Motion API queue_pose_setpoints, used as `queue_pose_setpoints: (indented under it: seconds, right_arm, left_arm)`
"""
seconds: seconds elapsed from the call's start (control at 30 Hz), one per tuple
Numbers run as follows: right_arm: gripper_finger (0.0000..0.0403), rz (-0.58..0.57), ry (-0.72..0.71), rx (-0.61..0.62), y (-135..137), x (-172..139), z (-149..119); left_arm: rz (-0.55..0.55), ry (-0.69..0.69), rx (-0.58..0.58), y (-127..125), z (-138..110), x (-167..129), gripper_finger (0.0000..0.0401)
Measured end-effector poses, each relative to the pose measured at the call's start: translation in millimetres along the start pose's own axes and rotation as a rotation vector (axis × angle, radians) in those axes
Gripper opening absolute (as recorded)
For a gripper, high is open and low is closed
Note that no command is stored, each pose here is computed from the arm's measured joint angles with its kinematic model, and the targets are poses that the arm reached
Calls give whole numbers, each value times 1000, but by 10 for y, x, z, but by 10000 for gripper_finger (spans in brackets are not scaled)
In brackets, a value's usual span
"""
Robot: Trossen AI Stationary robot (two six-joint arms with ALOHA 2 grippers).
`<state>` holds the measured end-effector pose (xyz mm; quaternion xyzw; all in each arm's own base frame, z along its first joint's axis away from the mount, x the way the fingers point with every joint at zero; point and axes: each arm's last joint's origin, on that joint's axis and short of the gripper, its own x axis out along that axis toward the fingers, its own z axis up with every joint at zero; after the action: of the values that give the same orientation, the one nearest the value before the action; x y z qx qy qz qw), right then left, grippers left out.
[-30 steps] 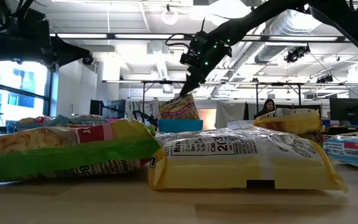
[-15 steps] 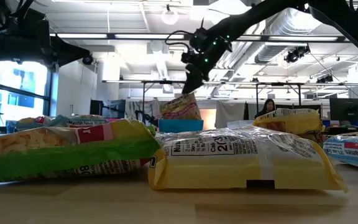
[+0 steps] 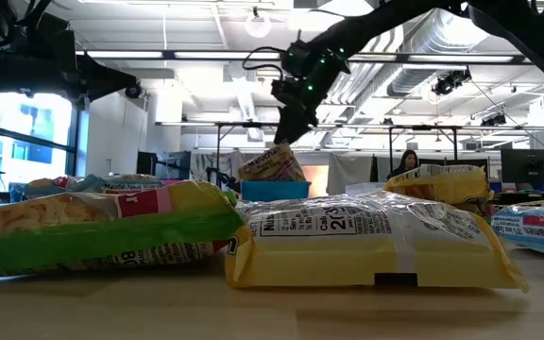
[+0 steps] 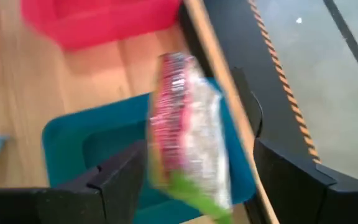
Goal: Sort Maruchan noodles
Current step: Put the top left green noodle pack into the blue bin
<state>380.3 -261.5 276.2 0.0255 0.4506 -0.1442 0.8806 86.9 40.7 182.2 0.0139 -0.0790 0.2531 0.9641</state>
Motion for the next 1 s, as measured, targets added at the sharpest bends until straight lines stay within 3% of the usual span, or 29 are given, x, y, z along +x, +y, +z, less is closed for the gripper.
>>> queue_pose_setpoints:
  seconds: [0.27,0.43,0.57,0.8,1.0]
  right_arm:
    - [279,-106,-2,-228,473,21,194]
    - [279,-173,35,-206,334,173,138]
    - [279,-159,116,-190,240,389,26]
    - [277,-138,147,-190,210,511,121]
    - [231,-73,208,-187,200,705,136]
  left_arm:
    - [0,0,0,0,0,0,0]
    - [0,0,0,0,0,0,0]
    - [-3,0,-3,-1,-1,0,0]
    - [-12,0,-3,-4,-1,0,0]
    - [-13,1,-2,-4,-2,0,0]
